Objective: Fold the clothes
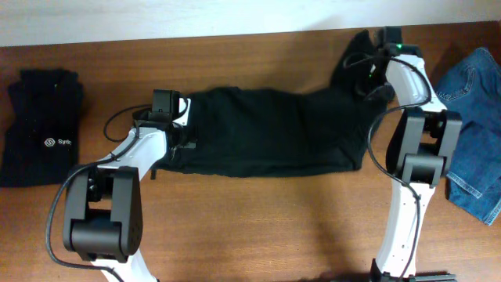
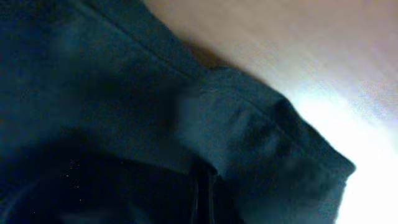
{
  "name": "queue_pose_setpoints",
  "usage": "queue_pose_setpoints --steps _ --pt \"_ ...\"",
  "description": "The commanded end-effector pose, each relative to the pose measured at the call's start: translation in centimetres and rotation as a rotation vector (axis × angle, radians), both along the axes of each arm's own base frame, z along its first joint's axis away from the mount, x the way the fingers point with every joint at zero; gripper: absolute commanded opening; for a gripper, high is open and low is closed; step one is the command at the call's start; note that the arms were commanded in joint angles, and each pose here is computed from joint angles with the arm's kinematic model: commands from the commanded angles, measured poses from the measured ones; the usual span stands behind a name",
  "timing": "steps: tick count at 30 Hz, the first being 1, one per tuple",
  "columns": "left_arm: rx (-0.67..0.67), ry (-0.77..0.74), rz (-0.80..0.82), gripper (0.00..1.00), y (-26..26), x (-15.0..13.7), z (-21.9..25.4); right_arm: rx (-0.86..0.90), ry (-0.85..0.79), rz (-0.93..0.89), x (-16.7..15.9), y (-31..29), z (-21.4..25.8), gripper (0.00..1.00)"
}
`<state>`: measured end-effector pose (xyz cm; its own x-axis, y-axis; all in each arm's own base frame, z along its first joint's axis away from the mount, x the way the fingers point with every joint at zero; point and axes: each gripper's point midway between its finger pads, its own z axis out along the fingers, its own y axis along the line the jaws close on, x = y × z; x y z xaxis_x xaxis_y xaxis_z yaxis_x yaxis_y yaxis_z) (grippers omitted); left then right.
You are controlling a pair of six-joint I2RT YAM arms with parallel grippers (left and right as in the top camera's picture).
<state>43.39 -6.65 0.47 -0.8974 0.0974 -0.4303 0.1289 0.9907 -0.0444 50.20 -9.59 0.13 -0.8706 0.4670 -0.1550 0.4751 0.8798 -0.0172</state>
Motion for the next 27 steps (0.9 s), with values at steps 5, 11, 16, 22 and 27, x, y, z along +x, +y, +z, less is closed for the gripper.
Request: queue_pose_setpoints --steps 5,11,16,22,27 --pt "0.092 0.132 0.082 0.01 2.3 -2.2 -4.9 -0.05 0.27 -0.203 -7.7 -5.2 -2.0 0.04" --pt "0.149 0.127 0.176 0.01 4.4 -2.1 -4.9 -0.098 0.413 -0.344 -12.0 -7.0 -1.0 0.04" --pt "0.146 0.144 0.231 0.01 6.0 -2.4 -5.0 -0.079 0.479 -0.394 -14.1 -7.8 -0.5 0.04" --pt "0.124 0.151 0.336 0.01 8.1 -2.6 -5.1 -0.087 0.378 -0.342 -12.6 -8.4 3.6 0.04" --pt "0.122 0.15 0.351 0.01 8.7 -2.5 -5.0 0.074 0.132 -0.115 -8.4 -5.0 10.3 0.04"
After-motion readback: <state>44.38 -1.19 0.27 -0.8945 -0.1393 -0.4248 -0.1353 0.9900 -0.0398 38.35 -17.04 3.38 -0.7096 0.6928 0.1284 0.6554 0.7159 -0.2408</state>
